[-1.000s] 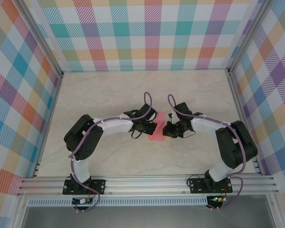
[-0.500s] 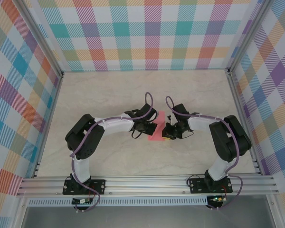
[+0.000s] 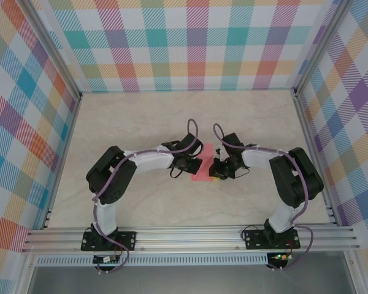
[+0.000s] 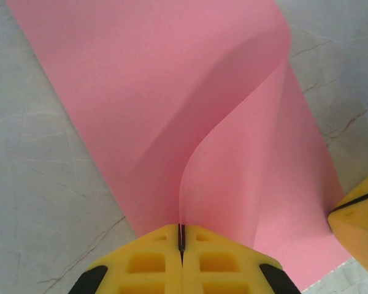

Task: Fold a paper plane with a square sheet of paper (fold left side to right side)
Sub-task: Fold the triangle a second time at the center of the table.

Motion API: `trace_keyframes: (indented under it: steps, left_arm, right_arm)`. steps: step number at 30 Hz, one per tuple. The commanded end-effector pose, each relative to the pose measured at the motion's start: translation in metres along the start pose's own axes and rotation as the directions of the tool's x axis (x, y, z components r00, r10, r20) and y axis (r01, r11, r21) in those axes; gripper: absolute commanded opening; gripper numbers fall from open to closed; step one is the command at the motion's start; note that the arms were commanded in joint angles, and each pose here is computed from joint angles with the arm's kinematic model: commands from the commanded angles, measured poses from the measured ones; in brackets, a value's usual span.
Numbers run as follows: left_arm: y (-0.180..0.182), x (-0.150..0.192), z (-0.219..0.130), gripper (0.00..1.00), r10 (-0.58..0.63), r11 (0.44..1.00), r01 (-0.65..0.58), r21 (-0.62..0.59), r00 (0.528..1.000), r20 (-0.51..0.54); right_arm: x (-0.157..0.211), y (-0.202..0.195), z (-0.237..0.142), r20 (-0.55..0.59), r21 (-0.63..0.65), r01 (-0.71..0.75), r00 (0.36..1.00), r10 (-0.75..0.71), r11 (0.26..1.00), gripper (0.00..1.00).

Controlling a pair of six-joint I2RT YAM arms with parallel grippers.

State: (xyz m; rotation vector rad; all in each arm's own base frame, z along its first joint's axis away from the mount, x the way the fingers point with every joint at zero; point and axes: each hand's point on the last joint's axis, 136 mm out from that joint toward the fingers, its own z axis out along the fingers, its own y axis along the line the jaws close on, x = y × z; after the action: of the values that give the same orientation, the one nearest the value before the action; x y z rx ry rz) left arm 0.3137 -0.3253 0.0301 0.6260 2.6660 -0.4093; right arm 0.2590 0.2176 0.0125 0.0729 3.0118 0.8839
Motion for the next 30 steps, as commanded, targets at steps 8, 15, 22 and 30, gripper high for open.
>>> trace_keyframes:
  steps: [8, 15, 22, 30]
  left_arm:
    - [0.010, -0.014, 0.003, 0.04, -0.002, 1.000, 0.002, -0.023, 1.000, 0.011]
    - [0.011, -0.013, 0.007, 0.04, 0.002, 1.000, -0.002, -0.029, 1.000, 0.002]
    - [0.013, -0.005, 0.012, 0.04, -0.001, 0.999, 0.001, -0.032, 1.000, -0.020]
    - [0.015, 0.004, 0.017, 0.04, -0.007, 1.000, 0.006, -0.028, 0.999, -0.038]
  right_arm:
    - [0.014, -0.019, 0.009, -0.053, 0.088, 0.001, 0.999, 0.004, 0.996, 0.12]
    - [0.014, -0.019, 0.009, -0.055, 0.091, 0.003, 0.998, 0.002, 0.996, 0.12]
    - [0.014, -0.018, 0.008, -0.056, 0.083, 0.006, 0.998, -0.001, 0.997, 0.12]
    - [0.001, 0.012, -0.006, 0.001, -0.037, 0.039, 0.999, -0.039, 0.999, 0.13]
